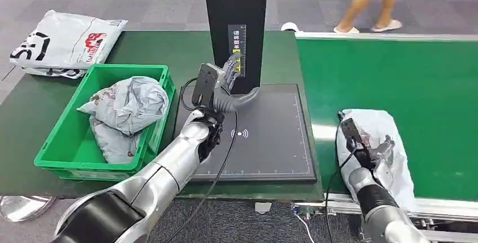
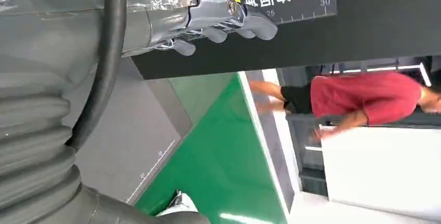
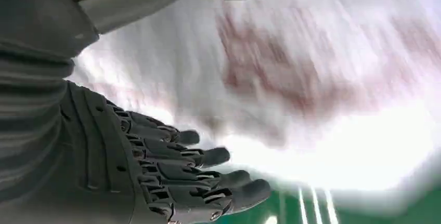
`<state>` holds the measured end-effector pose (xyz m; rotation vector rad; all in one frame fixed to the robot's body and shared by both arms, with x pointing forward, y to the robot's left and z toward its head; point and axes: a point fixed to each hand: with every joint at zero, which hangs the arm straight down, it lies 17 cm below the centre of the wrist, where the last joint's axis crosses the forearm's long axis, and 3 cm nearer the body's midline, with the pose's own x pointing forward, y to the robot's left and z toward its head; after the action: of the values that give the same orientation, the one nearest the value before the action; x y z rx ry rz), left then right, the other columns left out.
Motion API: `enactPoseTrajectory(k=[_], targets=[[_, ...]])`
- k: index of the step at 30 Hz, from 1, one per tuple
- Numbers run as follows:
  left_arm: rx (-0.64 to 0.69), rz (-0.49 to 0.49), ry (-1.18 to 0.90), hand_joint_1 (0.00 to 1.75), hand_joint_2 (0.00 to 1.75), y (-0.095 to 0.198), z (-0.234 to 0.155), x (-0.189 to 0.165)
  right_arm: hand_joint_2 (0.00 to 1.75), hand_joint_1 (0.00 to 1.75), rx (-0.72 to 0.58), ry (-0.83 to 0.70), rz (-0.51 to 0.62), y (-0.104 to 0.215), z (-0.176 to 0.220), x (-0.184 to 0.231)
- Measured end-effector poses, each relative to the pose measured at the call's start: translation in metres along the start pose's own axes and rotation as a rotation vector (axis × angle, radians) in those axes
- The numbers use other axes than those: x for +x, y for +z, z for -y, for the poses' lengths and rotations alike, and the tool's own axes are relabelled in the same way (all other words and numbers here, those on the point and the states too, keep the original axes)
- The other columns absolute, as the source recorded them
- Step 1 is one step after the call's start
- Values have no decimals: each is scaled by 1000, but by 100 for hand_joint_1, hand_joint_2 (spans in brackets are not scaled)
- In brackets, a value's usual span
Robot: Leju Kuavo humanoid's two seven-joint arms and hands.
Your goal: Moved the parcel from conveyor to table for the left to box.
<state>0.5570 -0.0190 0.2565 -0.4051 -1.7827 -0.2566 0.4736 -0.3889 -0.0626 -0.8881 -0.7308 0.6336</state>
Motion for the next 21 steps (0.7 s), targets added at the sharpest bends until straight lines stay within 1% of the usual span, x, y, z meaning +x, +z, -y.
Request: enactPoseTrajectory(k=[1, 2, 3, 6, 12, 17, 21], targets=[[-6, -1, -6, 0, 175, 0, 1, -1, 175, 0, 70, 29, -13, 4, -17, -6], [-14, 1, -10, 0, 175, 1, 3, -1, 175, 52, 150, 59, -24, 10, -36, -13], [-19, 3, -16, 0, 175, 1, 3, -1, 175, 175, 208, 86, -27, 16, -52, -19], [-25, 9, -32, 0, 175, 2, 4, -1, 175, 175, 284, 122, -21, 24, -71, -24], [-22, 4, -43, 0, 175, 4, 0, -5, 175, 175, 300, 146, -23, 27, -77, -27], [-17, 1, -46, 0, 175, 6, -4, -8, 175, 175, 272, 153, -57, 23, -67, -28], [0, -5, -59, 0, 175, 9, -11, -13, 175, 175, 147, 120, -49, 14, -46, -25]])
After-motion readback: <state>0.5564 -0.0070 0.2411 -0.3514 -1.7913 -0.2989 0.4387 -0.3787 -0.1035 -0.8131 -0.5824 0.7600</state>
